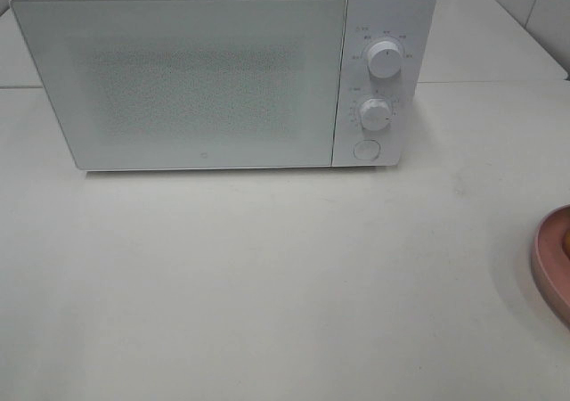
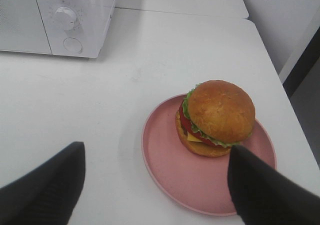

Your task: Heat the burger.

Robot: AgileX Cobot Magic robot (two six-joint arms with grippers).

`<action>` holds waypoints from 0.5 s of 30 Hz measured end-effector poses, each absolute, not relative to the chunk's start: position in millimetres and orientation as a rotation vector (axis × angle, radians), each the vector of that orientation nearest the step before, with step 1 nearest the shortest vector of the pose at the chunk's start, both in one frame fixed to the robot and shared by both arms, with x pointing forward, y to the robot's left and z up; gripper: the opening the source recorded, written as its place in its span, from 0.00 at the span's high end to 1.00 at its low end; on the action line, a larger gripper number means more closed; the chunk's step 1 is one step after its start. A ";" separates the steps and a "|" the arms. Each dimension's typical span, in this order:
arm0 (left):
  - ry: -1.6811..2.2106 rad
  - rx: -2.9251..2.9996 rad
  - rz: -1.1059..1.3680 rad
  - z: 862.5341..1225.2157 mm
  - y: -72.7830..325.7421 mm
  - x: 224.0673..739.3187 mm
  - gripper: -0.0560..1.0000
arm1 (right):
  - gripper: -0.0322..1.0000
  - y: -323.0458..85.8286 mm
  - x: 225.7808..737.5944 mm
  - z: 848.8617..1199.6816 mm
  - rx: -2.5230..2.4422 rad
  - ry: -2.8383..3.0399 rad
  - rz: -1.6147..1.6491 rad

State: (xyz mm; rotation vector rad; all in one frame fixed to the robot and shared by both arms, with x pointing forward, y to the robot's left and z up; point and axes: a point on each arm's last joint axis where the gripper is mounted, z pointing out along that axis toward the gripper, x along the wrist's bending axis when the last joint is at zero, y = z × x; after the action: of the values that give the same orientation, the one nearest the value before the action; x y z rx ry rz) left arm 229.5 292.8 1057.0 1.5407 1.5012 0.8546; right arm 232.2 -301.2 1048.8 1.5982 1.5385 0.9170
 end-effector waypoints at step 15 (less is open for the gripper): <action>1.500 1.541 0.854 1057.0 292.8 229.4 0.01 | 0.23 -301.2 232.2 1048.8 1.598 1.538 0.917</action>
State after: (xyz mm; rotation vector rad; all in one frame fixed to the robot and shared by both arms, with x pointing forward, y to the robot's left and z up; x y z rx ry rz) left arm 229.4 292.8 1057.0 1.5414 1.5003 0.8541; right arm 232.2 -301.2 1048.8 1.5982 1.5385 0.9170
